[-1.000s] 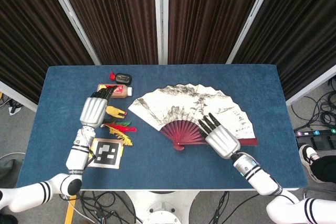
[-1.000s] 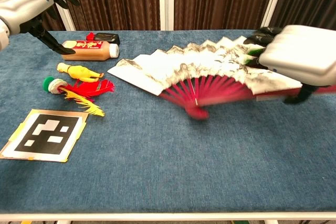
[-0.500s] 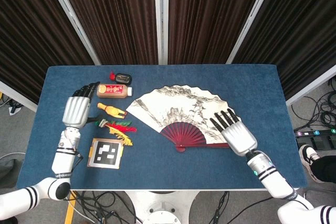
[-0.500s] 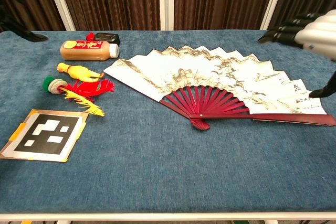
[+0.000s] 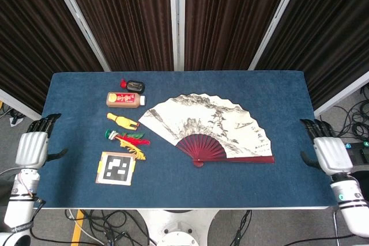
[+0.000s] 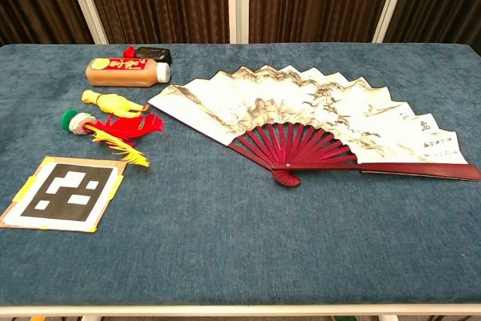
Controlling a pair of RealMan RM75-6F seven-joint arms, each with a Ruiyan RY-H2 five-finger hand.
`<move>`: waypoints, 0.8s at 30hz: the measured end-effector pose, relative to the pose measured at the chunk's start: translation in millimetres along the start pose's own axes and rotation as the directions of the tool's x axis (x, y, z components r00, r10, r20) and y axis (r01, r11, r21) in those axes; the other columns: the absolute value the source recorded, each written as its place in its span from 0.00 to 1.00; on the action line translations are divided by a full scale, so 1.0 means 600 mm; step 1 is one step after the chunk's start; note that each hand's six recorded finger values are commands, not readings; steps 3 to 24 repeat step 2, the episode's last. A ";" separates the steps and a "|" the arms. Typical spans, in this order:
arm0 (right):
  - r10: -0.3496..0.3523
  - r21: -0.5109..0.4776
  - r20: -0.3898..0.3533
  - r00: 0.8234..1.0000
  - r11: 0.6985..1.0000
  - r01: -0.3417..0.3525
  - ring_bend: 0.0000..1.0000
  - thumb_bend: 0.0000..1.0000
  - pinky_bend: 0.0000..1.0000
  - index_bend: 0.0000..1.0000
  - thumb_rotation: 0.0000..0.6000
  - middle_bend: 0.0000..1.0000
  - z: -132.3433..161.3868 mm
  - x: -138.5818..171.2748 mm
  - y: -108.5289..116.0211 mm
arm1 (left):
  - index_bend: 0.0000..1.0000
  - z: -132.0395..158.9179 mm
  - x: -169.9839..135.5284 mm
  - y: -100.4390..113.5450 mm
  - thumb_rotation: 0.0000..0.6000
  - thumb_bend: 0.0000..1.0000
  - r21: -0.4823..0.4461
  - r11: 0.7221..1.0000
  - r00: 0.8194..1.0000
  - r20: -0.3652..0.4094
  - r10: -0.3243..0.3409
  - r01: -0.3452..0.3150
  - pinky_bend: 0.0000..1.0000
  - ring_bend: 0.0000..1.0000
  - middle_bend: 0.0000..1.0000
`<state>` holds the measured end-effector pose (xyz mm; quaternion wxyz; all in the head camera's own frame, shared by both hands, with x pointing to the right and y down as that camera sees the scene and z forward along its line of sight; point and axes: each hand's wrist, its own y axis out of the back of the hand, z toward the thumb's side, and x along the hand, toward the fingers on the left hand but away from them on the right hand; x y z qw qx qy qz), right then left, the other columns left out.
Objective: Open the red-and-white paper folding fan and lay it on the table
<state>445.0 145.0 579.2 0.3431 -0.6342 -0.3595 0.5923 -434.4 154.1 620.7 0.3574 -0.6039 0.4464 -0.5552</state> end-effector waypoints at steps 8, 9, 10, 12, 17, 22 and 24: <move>-0.028 -0.014 0.025 0.999 0.999 0.029 0.00 0.27 0.00 0.00 1.00 0.08 -0.020 0.031 0.004 | 0.19 -0.014 -0.033 0.004 1.00 0.08 -0.006 1.000 1.000 -0.030 0.002 -0.002 0.20 0.21 0.26; -0.028 -0.014 0.025 0.999 0.999 0.029 0.00 0.27 0.00 0.00 1.00 0.08 -0.020 0.031 0.004 | 0.19 -0.014 -0.033 0.004 1.00 0.08 -0.006 1.000 1.000 -0.030 0.002 -0.002 0.20 0.21 0.26; -0.028 -0.014 0.025 0.999 0.999 0.029 0.00 0.27 0.00 0.00 1.00 0.08 -0.020 0.031 0.004 | 0.19 -0.014 -0.033 0.004 1.00 0.08 -0.006 1.000 1.000 -0.030 0.002 -0.002 0.20 0.21 0.26; -0.028 -0.014 0.025 0.999 0.999 0.029 0.00 0.27 0.00 0.00 1.00 0.08 -0.020 0.031 0.004 | 0.19 -0.014 -0.033 0.004 1.00 0.08 -0.006 1.000 1.000 -0.030 0.002 -0.002 0.20 0.21 0.26; -0.028 -0.014 0.025 0.999 0.999 0.029 0.00 0.27 0.00 0.00 1.00 0.08 -0.020 0.031 0.004 | 0.19 -0.014 -0.033 0.004 1.00 0.08 -0.006 1.000 1.000 -0.030 0.002 -0.002 0.20 0.21 0.26; -0.028 -0.014 0.025 0.999 0.999 0.029 0.00 0.27 0.00 0.00 1.00 0.08 -0.020 0.031 0.004 | 0.19 -0.014 -0.033 0.004 1.00 0.08 -0.006 1.000 1.000 -0.030 0.002 -0.002 0.20 0.21 0.26; -0.028 -0.014 0.025 0.999 0.999 0.029 0.00 0.27 0.00 0.00 1.00 0.08 -0.020 0.031 0.004 | 0.19 -0.014 -0.033 0.004 1.00 0.08 -0.006 1.000 1.000 -0.030 0.002 -0.002 0.20 0.21 0.26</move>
